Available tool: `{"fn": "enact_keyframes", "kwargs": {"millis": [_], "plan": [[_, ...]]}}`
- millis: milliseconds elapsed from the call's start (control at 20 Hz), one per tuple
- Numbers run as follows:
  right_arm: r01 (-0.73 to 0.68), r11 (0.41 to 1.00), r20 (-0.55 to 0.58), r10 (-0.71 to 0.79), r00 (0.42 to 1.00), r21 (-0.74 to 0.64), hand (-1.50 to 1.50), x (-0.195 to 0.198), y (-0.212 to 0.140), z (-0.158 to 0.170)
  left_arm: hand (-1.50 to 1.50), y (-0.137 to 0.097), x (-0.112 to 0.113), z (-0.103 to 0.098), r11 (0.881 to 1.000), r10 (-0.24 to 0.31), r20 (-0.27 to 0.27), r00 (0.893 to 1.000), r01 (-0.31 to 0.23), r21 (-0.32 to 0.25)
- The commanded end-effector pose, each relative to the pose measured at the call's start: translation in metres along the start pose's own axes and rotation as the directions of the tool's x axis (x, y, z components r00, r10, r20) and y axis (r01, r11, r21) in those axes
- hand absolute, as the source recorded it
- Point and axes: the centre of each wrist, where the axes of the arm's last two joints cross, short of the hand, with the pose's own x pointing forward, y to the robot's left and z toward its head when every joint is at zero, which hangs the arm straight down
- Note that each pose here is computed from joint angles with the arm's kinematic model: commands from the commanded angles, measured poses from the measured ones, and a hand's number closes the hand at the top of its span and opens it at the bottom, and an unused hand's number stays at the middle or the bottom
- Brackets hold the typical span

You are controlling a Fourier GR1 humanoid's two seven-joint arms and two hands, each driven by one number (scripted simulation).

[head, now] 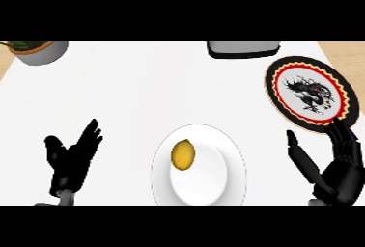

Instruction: Pick the lemon from the plate and place it in the plate

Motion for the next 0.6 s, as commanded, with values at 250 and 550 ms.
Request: {"fn": "enact_keyframes", "kwargs": {"millis": [250, 550], "plan": [[-0.127, 0.99, 0.001, 0.127, 0.992, 0.055, -1.5, 0.027, -0.02, 0.112, 0.0, -0.027, -0.014, -0.003, 0.997, -0.003, 0.005, 1.0, 0.003, -0.082], [-0.301, 0.891, -0.087, 0.349, 0.933, 0.341, -1.5, 0.027, -0.055, 0.126, 0.0, -0.033, -0.007, 0.0, 0.994, -0.007, 0.007, 1.0, 0.008, -0.111]]}}
